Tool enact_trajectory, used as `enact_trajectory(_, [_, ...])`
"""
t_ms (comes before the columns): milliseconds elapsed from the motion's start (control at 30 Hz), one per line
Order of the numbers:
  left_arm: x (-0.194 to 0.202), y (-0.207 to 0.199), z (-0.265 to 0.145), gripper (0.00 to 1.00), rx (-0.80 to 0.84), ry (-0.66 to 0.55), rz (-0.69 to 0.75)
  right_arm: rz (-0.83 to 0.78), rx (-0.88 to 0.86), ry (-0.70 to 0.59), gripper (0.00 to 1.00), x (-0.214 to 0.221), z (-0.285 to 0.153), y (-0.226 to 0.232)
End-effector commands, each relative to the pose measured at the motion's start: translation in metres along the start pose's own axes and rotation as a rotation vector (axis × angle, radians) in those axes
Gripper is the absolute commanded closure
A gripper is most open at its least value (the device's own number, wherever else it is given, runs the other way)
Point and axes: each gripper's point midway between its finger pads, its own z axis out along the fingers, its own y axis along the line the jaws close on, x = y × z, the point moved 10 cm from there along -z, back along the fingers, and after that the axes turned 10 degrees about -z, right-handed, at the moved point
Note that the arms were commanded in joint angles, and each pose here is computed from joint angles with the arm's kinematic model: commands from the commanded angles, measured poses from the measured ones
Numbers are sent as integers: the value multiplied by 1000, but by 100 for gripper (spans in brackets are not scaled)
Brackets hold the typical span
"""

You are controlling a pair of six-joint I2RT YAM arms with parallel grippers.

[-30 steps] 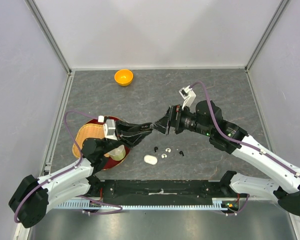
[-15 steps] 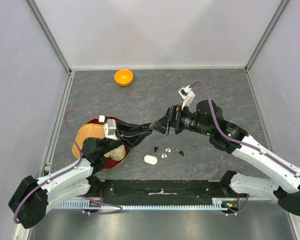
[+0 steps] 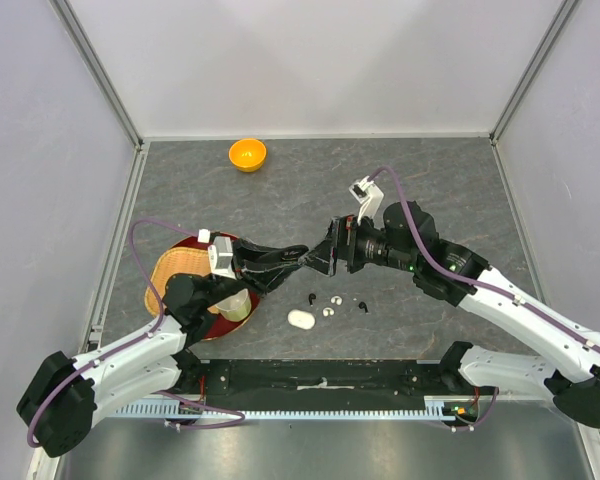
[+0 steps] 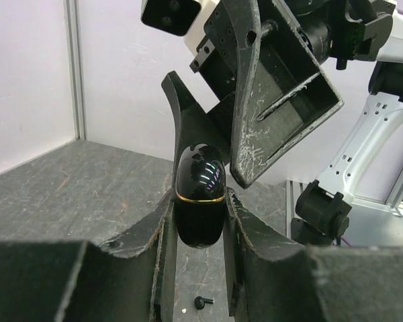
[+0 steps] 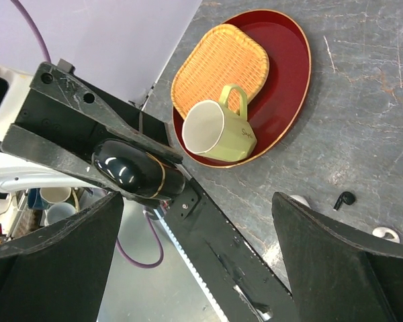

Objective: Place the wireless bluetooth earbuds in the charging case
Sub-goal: Open the charging case.

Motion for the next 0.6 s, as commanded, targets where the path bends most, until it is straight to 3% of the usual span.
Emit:
enact_trajectory(0, [-16,-5,9,98,47,-41,52,-24,14,-41,2,-10,-2,4])
enact_trajectory(567, [-8,-7,4,98,74,14,36,22,35,-136,2,-24,-4,8])
